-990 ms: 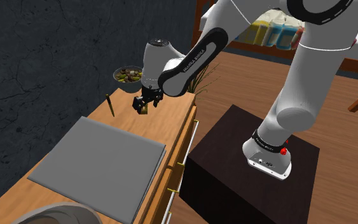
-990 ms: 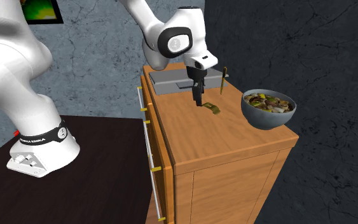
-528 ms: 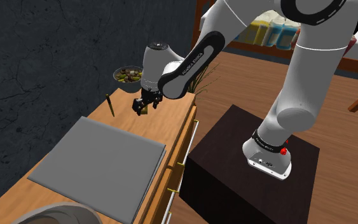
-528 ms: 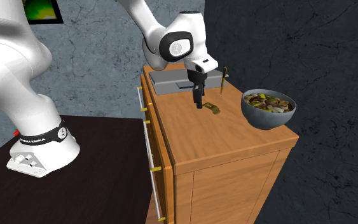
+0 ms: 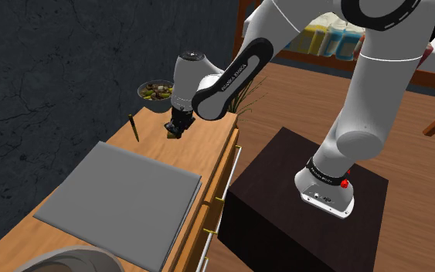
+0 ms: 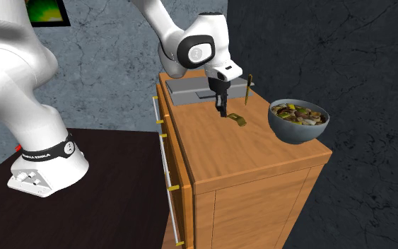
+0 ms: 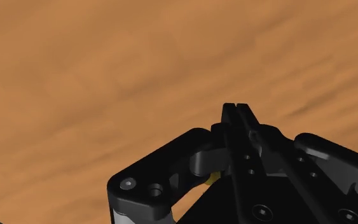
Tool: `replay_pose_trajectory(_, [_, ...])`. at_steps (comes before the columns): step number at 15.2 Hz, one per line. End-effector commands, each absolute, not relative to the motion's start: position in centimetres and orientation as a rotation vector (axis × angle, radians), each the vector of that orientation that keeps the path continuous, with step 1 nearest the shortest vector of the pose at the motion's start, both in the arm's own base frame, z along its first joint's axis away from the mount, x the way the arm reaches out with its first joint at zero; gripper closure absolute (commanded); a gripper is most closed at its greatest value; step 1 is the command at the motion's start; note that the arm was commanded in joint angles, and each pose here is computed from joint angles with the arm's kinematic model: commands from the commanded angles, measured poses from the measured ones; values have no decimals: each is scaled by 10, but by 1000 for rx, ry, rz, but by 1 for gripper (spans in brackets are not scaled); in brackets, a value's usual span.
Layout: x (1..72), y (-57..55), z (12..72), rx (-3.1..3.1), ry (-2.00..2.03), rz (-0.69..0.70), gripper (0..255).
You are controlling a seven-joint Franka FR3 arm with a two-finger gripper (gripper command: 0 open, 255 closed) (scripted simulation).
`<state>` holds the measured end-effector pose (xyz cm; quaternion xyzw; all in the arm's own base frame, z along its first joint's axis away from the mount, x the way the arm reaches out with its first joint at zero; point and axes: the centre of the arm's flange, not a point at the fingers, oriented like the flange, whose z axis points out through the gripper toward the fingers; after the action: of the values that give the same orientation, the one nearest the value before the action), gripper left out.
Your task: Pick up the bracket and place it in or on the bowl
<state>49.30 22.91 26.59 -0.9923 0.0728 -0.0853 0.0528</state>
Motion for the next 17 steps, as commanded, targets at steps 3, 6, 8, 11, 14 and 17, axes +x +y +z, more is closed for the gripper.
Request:
replay_pose_trajectory(3, [493,229,266,-3017,221,-259,255])
replay_pose_trajectory(6, [508,233,274,-3010,459,-215,0])
replay_pose_trajectory(8, [540,234,287,-2939,932,-121,0])
replay_pose_trajectory(11, [559,230,289,-2866,1195,-65,0])
replay_pose_trajectory(14, [560,231,273,-2866,1195,-65,0])
replay_pose_trajectory(17, [561,231,254,-2866,1195,-65,0])
